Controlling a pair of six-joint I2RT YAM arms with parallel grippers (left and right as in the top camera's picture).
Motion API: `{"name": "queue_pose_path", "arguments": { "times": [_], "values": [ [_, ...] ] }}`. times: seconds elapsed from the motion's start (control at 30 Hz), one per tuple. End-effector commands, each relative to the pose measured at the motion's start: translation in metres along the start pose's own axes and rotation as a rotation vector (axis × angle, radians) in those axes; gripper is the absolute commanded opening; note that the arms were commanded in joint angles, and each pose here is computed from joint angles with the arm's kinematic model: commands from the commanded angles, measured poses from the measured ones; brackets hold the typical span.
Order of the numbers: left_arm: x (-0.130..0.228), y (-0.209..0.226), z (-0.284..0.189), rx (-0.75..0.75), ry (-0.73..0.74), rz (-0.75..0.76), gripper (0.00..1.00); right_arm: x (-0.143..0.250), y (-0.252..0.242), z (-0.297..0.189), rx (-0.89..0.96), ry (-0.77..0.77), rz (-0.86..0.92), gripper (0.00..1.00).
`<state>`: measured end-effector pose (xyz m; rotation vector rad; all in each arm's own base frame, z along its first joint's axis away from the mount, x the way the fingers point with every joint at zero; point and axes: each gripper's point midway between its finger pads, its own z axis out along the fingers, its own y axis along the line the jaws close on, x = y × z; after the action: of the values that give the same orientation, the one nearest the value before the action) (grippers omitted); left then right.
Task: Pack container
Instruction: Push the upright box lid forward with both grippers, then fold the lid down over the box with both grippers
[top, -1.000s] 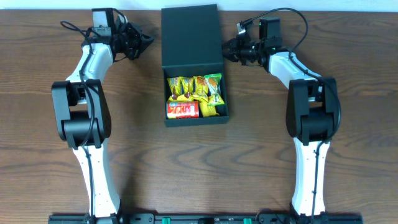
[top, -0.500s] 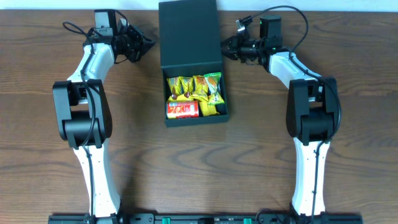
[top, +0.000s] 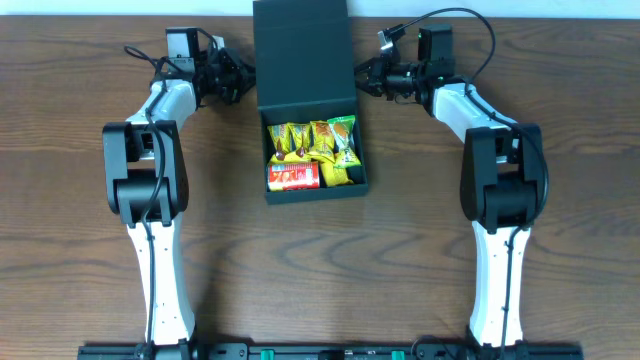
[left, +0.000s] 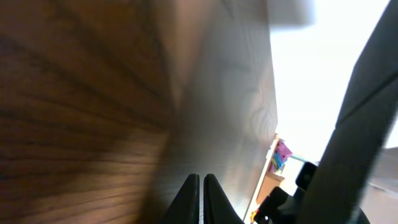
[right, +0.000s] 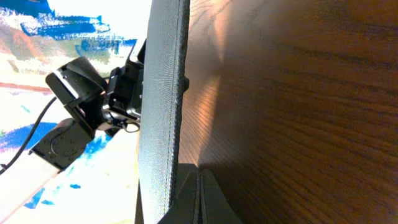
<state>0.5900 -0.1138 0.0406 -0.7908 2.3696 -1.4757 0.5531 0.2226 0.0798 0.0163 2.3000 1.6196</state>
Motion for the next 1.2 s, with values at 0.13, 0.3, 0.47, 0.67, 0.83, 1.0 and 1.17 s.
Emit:
{"name": "queue_pose_path", "arguments": {
  "times": [0.13, 0.3, 0.47, 0.67, 0.83, 1.0, 1.17],
  "values": [
    [-0.002, -0.046, -0.010, 0.174, 0.041, 0.077, 0.06, 0.008, 0.008, 0.001, -0.054, 0.044, -0.031, 0.02],
    [-0.003, -0.062, -0.021, 0.252, 0.068, 0.132, 0.06, 0.008, 0.009, 0.001, -0.057, 0.046, -0.031, 0.02],
    [0.001, -0.073, -0.034, 0.322, 0.118, 0.200, 0.06, 0.009, 0.013, -0.002, -0.084, 0.057, -0.056, 0.02],
    [0.014, -0.085, -0.046, 0.392, 0.195, 0.280, 0.06, 0.007, 0.032, -0.011, -0.189, 0.083, -0.132, 0.02],
    [0.023, -0.087, -0.049, 0.412, 0.250, 0.290, 0.06, 0.006, 0.049, -0.019, -0.266, 0.107, -0.171, 0.02],
    [0.024, -0.087, -0.049, 0.415, 0.255, 0.294, 0.06, -0.008, 0.049, -0.031, -0.263, 0.064, -0.167, 0.02],
    [0.024, -0.089, -0.050, 0.420, 0.250, 0.310, 0.06, -0.017, 0.049, -0.044, -0.272, 0.043, -0.171, 0.02]
  ]
}}
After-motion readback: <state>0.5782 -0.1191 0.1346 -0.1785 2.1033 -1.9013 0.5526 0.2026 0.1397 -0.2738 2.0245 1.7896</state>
